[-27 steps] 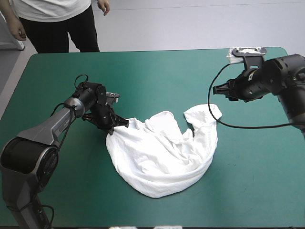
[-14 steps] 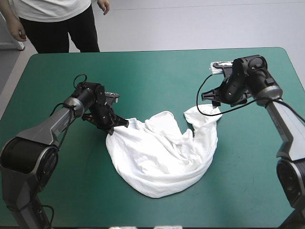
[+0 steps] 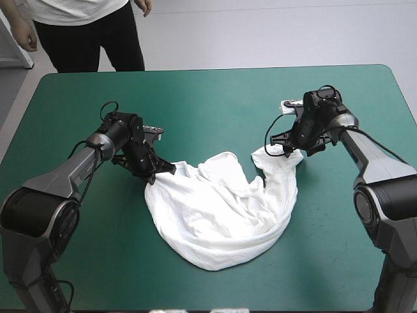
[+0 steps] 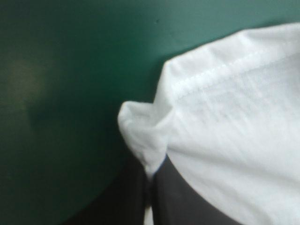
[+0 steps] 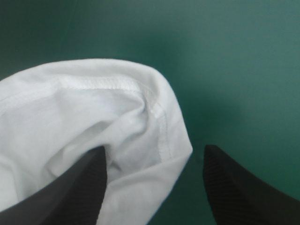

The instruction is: Fold the cloth

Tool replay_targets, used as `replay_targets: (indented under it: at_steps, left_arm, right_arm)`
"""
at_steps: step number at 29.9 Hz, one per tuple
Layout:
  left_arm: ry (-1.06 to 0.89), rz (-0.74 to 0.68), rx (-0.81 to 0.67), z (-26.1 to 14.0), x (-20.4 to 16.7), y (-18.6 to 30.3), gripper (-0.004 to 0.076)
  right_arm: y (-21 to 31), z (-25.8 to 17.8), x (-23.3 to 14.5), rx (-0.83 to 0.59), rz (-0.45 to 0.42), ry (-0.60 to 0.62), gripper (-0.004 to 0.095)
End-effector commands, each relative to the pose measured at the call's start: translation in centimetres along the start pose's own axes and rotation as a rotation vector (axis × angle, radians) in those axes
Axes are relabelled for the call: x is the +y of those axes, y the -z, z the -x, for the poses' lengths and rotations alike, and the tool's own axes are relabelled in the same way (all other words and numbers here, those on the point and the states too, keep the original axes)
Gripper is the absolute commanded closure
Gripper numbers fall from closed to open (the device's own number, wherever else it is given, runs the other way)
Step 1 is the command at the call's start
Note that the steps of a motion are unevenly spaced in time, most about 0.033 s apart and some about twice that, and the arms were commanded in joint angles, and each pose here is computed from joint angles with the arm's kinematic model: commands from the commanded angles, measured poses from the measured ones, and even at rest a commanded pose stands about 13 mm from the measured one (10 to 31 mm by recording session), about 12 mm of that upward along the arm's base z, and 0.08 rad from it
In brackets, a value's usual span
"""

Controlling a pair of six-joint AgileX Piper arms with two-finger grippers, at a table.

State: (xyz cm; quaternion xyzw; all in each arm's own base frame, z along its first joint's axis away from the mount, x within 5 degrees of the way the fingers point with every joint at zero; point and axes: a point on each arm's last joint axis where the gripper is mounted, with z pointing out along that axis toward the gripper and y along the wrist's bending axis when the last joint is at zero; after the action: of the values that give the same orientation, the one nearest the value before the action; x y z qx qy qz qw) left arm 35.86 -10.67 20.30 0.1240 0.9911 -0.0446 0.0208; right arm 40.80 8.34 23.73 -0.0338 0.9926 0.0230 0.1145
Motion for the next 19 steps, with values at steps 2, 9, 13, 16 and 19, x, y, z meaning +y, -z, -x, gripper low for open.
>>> replay_targets:
  at_steps: [2,9,13,16,19]
  left_arm:
    - [0.006,-0.025,-0.019,0.2,-0.4,-0.3,0.0734]
    - [0.006,-0.025,-0.013,0.1,-0.4,-0.3,0.0734]
    - [0.006,-0.025,-0.013,0.1,-0.4,-0.3,0.0734]
    - [0.006,-0.025,-0.019,0.2,-0.4,-0.2,0.0734]
    - [0.001,-0.022,-0.039,0.3,-0.5,0.6,0.0734]
  right_arm:
    - [0.6,0.8,-0.2,-0.061,0.019,-0.014,0.0331]
    - [-2.5,0.7,-0.1,0.032,0.055,-0.039,0.0483]
    - [-3.0,0.4,0.2,0.072,0.082,-0.014,0.0924]
    - [-2.8,0.3,0.1,0.079,0.073,-0.011,0.0924]
    - [-1.5,0.3,0.1,0.051,0.073,-0.007,0.0925]
